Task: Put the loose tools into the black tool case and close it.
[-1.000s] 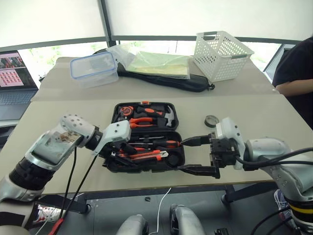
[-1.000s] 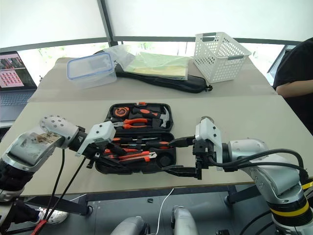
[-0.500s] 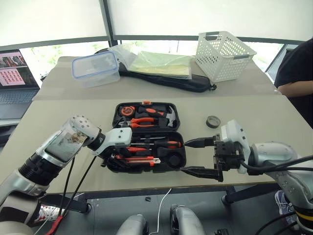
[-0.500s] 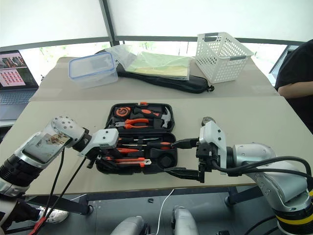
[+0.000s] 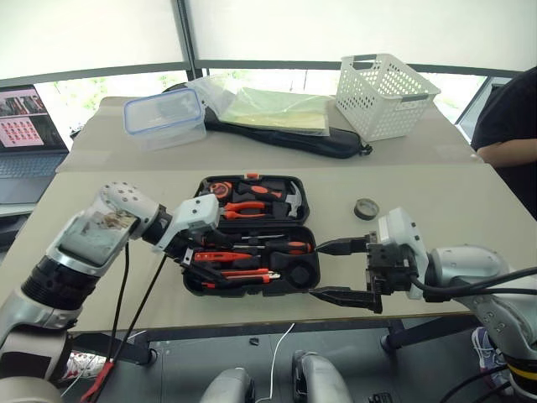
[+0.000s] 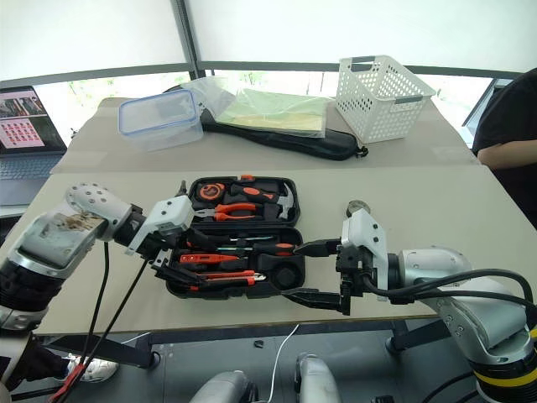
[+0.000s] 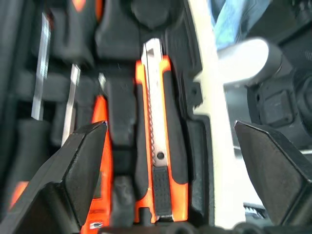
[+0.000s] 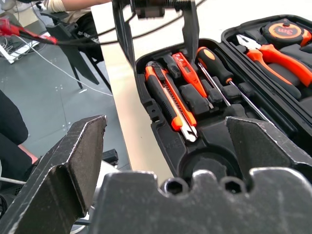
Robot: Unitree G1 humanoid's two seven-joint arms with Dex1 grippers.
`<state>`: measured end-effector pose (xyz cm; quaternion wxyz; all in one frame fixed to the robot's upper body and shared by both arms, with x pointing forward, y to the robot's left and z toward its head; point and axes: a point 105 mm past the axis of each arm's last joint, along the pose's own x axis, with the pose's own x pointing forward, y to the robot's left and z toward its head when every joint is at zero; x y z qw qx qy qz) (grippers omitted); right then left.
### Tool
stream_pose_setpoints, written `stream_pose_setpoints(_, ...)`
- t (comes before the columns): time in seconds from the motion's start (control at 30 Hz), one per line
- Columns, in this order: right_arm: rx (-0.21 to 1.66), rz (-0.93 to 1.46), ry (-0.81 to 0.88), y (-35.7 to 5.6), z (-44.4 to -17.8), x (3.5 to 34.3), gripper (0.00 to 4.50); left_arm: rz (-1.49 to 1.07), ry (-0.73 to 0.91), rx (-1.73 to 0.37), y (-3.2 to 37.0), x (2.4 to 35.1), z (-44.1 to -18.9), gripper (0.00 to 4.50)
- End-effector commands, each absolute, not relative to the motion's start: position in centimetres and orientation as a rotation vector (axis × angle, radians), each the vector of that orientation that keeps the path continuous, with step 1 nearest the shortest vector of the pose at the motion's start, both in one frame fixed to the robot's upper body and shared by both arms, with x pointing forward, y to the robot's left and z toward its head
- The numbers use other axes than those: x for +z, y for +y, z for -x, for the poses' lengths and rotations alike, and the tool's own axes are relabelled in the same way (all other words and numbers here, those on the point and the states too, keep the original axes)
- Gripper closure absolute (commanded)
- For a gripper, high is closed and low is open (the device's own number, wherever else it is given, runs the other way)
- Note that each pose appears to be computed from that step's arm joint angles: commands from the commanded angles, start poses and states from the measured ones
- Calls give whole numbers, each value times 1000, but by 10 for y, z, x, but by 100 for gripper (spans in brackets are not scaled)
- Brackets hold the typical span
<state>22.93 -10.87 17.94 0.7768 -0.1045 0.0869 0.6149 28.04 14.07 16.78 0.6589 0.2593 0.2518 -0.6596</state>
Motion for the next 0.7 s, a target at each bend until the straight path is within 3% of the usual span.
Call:
stream_pose_setpoints(0.03,1356,250,141,-105,-227,188,0,-611,563,-1509,143,168,-277,182)
stream_pose_setpoints(0.27,1358,244,135,-104,-229,189,0,-680,592,-1543,141,153,-272,442)
stream_pose_setpoints(0.7,1351,208,125,-100,-228,189,0,-868,631,-1511,147,113,-278,442)
